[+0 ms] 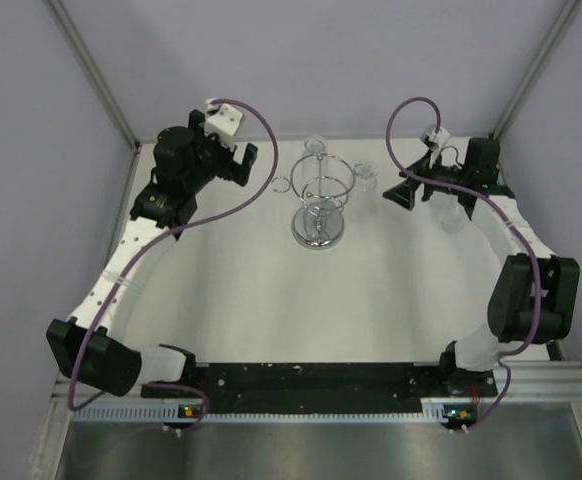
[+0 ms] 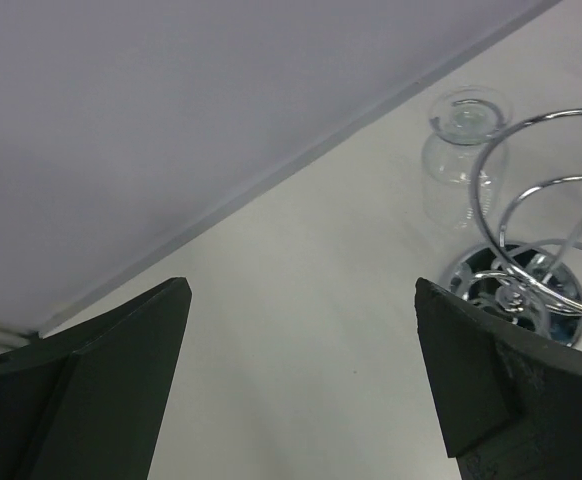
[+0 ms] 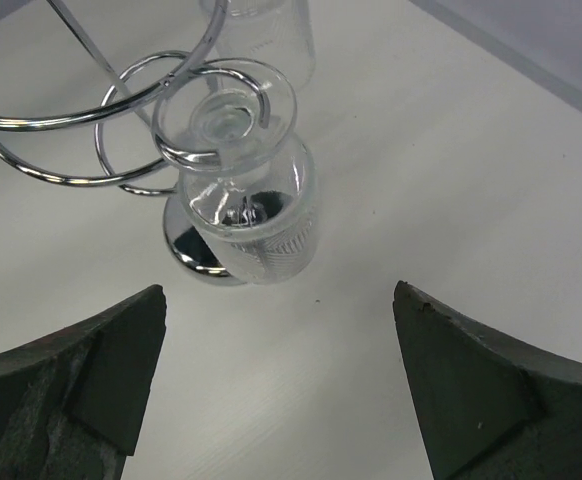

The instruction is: Take the wine glass off the wine glass rack

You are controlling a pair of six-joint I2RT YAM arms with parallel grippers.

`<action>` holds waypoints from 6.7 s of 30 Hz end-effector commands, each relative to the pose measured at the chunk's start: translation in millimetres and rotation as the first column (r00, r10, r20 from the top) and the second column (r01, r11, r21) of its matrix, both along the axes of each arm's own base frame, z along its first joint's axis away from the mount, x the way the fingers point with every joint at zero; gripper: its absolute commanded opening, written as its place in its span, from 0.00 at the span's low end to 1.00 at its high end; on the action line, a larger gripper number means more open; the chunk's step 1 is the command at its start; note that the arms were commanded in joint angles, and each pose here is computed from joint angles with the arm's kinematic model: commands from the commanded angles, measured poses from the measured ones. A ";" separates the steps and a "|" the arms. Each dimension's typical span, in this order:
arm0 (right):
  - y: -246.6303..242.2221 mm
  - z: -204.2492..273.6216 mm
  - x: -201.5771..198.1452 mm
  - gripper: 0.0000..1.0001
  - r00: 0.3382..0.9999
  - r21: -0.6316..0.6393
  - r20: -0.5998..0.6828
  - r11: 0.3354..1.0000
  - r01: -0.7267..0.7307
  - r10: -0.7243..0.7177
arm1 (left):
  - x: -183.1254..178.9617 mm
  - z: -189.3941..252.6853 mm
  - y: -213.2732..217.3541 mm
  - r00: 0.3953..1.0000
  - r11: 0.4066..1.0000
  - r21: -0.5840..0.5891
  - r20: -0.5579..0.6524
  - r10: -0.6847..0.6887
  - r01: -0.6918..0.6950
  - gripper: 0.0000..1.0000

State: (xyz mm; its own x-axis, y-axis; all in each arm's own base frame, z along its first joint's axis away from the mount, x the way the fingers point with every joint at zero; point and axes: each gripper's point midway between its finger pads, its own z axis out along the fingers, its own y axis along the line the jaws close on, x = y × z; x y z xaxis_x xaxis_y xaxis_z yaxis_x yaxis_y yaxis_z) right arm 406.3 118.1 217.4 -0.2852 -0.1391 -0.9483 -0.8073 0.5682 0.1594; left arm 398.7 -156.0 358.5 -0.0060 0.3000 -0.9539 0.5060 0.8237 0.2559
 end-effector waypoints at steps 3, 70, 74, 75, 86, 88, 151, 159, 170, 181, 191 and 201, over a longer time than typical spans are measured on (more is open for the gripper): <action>27.5 11.2 5.6 0.93 0.973 -0.007 0.166 0.987 -0.164 0.162 | 35.0 14.5 22.5 0.993 0.993 0.048 0.051 0.110 -0.112 0.99; 61.8 -5.6 33.1 0.00 0.972 0.016 0.223 0.996 -0.087 0.081 | 48.1 -8.7 13.7 0.998 0.993 0.101 0.001 0.060 -0.060 0.99; 53.7 -2.6 32.9 0.00 0.968 0.009 0.246 0.999 -0.050 0.046 | 48.8 -9.9 11.5 0.999 0.994 0.091 0.001 0.052 -0.052 0.99; 51.5 -2.9 33.0 0.00 0.968 0.009 0.246 0.999 -0.044 0.040 | 48.9 -10.9 10.7 0.999 0.995 0.092 0.000 0.048 -0.048 0.99; 29.8 8.5 36.4 0.00 0.963 0.016 0.266 0.999 0.041 -0.044 | 50.4 -9.4 12.9 0.998 0.995 0.082 0.007 0.063 -0.063 0.99; 27.6 8.3 36.9 0.00 0.963 0.011 0.264 0.999 0.049 -0.051 | 49.3 -11.2 15.7 0.997 0.994 0.076 -0.002 0.076 -0.075 0.99; 109.0 59.8 -220.1 0.00 0.954 -0.035 -0.157 0.964 -0.265 0.257 | -190.3 -37.6 22.0 0.925 0.931 0.050 0.109 -0.365 0.361 0.79; 153.9 67.9 -235.5 0.00 0.847 0.024 -0.286 0.887 -0.461 0.448 | -194.7 -1.7 -28.5 0.794 0.831 0.178 0.246 -0.556 0.526 0.71; 170.7 48.2 -224.5 0.00 0.850 0.009 -0.322 0.899 -0.438 0.417 | -208.9 -28.1 -51.6 0.709 0.721 0.264 0.157 -0.687 0.640 0.68; 136.8 11.5 -212.0 0.00 0.909 -0.191 -0.242 0.901 -0.388 0.340 | -237.8 -80.4 -41.7 0.706 0.695 0.205 0.024 -0.708 0.689 0.68; 86.5 -21.3 -245.0 0.13 0.910 -0.383 -0.189 0.826 -0.414 0.369 | -230.4 -111.5 -43.0 0.765 0.764 0.051 -0.083 -0.639 0.643 0.70; 63.4 -37.7 -279.2 0.54 0.861 -0.430 -0.211 0.746 -0.508 0.464 | -227.4 -120.7 -46.4 0.766 0.772 0.003 -0.122 -0.631 0.636 0.70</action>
